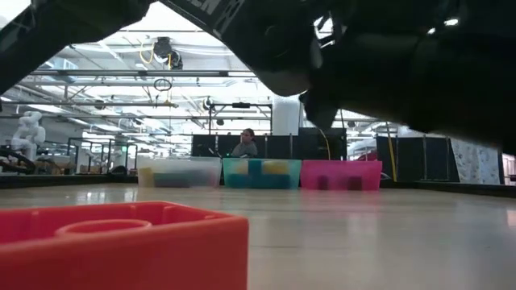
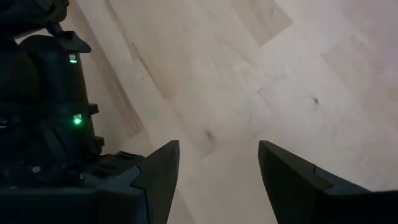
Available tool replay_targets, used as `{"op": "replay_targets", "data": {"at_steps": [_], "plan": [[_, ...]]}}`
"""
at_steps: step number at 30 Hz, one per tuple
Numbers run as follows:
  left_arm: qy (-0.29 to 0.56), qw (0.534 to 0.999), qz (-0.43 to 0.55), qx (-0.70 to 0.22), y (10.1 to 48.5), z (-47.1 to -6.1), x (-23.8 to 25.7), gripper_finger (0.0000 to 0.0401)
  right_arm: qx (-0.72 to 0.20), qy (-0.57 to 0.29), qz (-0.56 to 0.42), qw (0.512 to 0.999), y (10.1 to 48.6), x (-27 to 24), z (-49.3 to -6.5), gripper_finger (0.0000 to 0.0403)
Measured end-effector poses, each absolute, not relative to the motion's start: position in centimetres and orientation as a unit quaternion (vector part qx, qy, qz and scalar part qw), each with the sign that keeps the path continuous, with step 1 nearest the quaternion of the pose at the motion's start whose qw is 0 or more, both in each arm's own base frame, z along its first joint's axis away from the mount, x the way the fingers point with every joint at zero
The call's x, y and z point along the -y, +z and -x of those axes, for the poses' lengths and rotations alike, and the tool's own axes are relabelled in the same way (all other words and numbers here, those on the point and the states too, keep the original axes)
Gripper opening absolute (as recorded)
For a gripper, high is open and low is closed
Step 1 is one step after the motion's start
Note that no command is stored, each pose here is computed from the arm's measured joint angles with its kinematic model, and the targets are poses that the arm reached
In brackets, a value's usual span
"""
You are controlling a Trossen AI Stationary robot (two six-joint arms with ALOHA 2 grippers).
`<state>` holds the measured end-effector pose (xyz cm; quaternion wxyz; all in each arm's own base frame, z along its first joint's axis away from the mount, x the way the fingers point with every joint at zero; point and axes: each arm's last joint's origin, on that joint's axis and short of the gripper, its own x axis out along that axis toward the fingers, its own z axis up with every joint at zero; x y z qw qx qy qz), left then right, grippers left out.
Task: Sort blocks by size
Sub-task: Put the blue 4 stud game piece into the red bin
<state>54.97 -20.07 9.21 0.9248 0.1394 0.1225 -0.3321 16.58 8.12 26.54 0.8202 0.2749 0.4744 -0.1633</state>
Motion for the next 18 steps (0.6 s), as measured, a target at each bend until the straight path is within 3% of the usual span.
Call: {"op": "replay_targets", "data": {"at_steps": [14,18], "plan": [[-0.344,0.925,-0.112,-0.119,7.2,-56.2,20.7,0.0221,-0.469,-0.17,-0.296,0.815,26.3,-9.1,-16.7,0.0203],[-0.344,0.925,-0.112,-0.118,7.2,-56.2,20.7,0.0199,-0.469,-0.169,-0.295,0.815,26.3,-9.1,-16.7,0.0203]]}}
